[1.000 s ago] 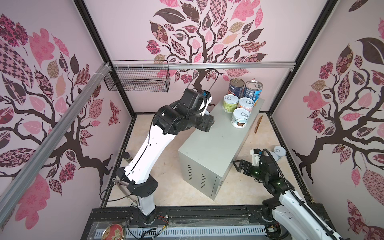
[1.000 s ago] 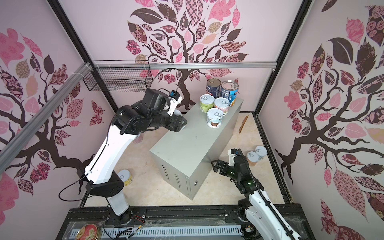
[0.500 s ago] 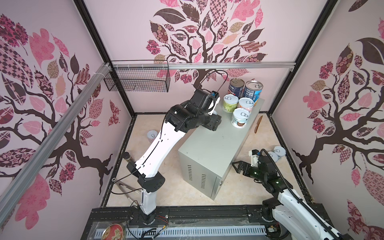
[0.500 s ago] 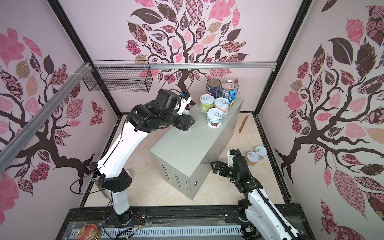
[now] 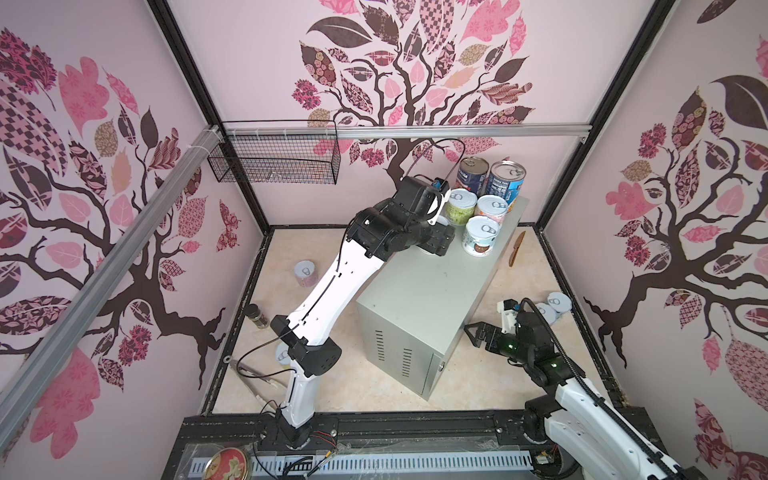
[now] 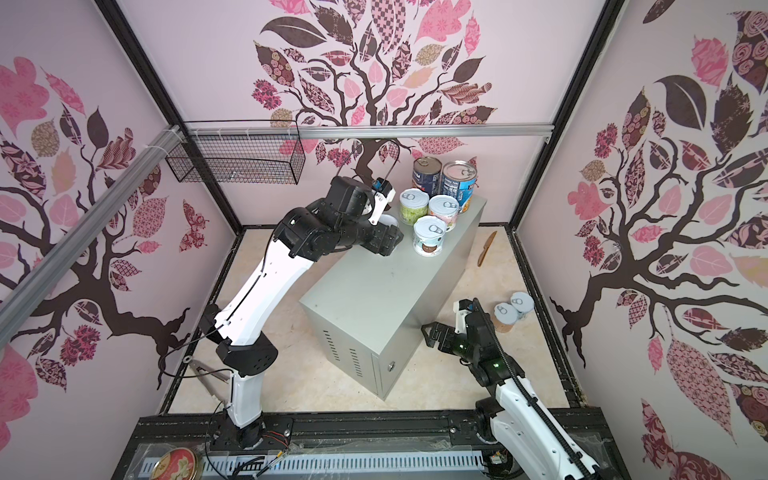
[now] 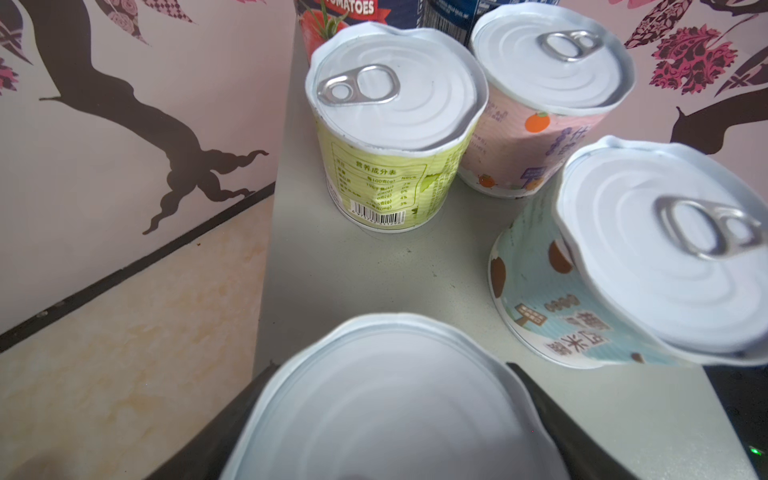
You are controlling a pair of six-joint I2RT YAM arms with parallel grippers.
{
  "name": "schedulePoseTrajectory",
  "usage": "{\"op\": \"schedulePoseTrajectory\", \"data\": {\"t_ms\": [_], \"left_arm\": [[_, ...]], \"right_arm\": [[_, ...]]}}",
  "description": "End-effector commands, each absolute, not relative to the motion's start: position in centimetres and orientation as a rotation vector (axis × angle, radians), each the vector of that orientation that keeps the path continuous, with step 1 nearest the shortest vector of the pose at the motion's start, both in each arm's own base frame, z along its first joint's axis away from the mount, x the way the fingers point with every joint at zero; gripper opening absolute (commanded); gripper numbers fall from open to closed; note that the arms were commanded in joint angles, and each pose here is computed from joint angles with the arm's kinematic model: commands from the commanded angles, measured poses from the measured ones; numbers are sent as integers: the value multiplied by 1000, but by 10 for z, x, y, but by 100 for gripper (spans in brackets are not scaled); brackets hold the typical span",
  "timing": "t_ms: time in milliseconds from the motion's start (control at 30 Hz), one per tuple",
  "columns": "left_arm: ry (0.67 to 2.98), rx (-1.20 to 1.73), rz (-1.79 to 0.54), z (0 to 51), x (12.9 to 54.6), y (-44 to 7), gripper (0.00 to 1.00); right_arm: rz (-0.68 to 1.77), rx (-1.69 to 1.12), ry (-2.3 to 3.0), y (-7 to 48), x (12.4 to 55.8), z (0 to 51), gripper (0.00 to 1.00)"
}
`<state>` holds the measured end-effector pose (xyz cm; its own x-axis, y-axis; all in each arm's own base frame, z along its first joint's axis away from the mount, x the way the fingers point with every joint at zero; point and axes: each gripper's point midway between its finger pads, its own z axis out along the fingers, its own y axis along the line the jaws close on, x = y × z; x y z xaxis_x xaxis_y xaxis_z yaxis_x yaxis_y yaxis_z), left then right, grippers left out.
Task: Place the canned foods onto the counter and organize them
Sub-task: 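Carry the light-blue can with the left gripper over the box top, then set the light-blue can down in front of the cans, open left gripper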
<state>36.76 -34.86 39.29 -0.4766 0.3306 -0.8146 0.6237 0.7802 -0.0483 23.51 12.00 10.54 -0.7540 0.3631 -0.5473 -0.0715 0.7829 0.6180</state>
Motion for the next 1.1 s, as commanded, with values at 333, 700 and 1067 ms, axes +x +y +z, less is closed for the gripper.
{"op": "schedulePoseTrajectory", "data": {"t_ms": [333, 700, 1067], "left_arm": [[1919, 704, -512, 450, 357, -351, 95], [1759, 687, -561, 505, 314, -313, 97], [1789, 596, -525, 473, 288, -258, 67]], "right_arm": [[828, 198, 2252, 121, 240, 116, 100], [852, 242, 2234, 120, 238, 124, 100], [772, 293, 2162, 105, 244, 156, 100]]}}
